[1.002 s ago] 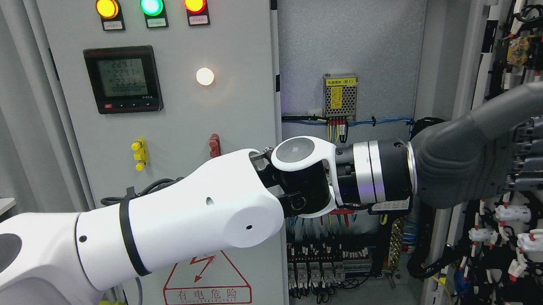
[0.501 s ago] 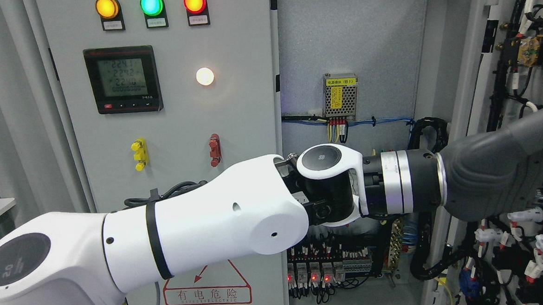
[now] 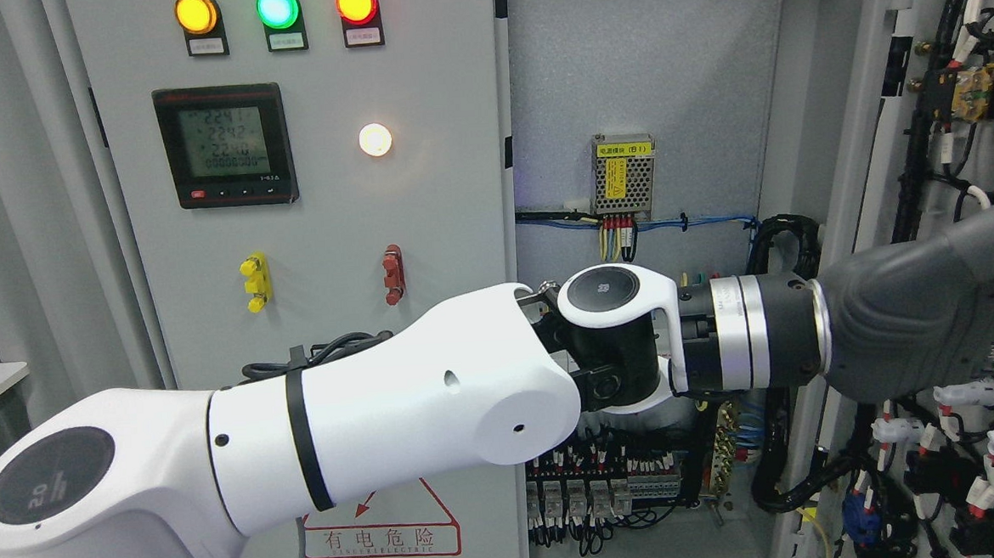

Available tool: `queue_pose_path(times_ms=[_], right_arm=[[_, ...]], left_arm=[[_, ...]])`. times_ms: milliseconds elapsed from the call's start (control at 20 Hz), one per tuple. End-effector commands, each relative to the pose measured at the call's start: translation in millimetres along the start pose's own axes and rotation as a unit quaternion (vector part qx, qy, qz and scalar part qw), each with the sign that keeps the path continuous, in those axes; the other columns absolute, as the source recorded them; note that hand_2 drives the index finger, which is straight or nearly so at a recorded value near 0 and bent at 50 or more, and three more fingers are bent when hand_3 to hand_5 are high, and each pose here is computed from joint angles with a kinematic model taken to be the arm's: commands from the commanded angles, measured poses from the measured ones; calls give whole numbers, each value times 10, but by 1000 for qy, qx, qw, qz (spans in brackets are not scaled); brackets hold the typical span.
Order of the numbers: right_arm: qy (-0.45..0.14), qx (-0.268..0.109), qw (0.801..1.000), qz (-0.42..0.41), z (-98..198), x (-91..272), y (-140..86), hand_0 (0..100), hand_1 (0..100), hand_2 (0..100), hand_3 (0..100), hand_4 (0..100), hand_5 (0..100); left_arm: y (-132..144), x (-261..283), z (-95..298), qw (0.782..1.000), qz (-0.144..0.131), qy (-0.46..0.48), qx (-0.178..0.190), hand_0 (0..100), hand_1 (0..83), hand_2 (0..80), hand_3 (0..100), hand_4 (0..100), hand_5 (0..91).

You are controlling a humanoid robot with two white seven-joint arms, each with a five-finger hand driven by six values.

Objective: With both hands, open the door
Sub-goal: 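Extend the left arm to swing the button-covered door wide open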

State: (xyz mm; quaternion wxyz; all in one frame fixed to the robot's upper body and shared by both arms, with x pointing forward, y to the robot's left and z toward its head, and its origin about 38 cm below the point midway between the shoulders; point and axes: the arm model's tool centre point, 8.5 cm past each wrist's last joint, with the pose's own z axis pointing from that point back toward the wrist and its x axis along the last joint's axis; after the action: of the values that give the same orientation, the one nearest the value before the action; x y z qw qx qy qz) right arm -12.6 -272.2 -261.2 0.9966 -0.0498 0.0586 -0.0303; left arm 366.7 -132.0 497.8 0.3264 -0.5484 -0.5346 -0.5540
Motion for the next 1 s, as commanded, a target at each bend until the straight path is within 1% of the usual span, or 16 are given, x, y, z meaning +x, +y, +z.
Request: queue_pose_path(times_ms=[0,401,551,802,952], right_arm=[[-1,1,1000,-3,18,96,10,218,0,0,0,0,0],[-4,1,1000,-2,19,118,11,219,0,0,0,0,0],[-4,1,1000,-4,19,118,11,218,0,0,0,0,0],[-5,2,1000,-3,20,123,12,218,0,0,0,0,0],[-10,1,1000,-5,21,155,11,217,0,0,0,0,0]], left_arm=[[22,-21,-36,1000,0,1,3,295,0,28,28,36,0],[-47,-3,-74,1000,-1,-3,-8,295,0,28,28,37,0],[-31,-3,-73,1000,-1,-4,1,295,0,27,28,36,0],[-23,-28,-62,1000,-1,-4,3,295,0,27,28,36,0],[41,56,186,1000,-7,-5,19,295,0,27,28,36,0]])
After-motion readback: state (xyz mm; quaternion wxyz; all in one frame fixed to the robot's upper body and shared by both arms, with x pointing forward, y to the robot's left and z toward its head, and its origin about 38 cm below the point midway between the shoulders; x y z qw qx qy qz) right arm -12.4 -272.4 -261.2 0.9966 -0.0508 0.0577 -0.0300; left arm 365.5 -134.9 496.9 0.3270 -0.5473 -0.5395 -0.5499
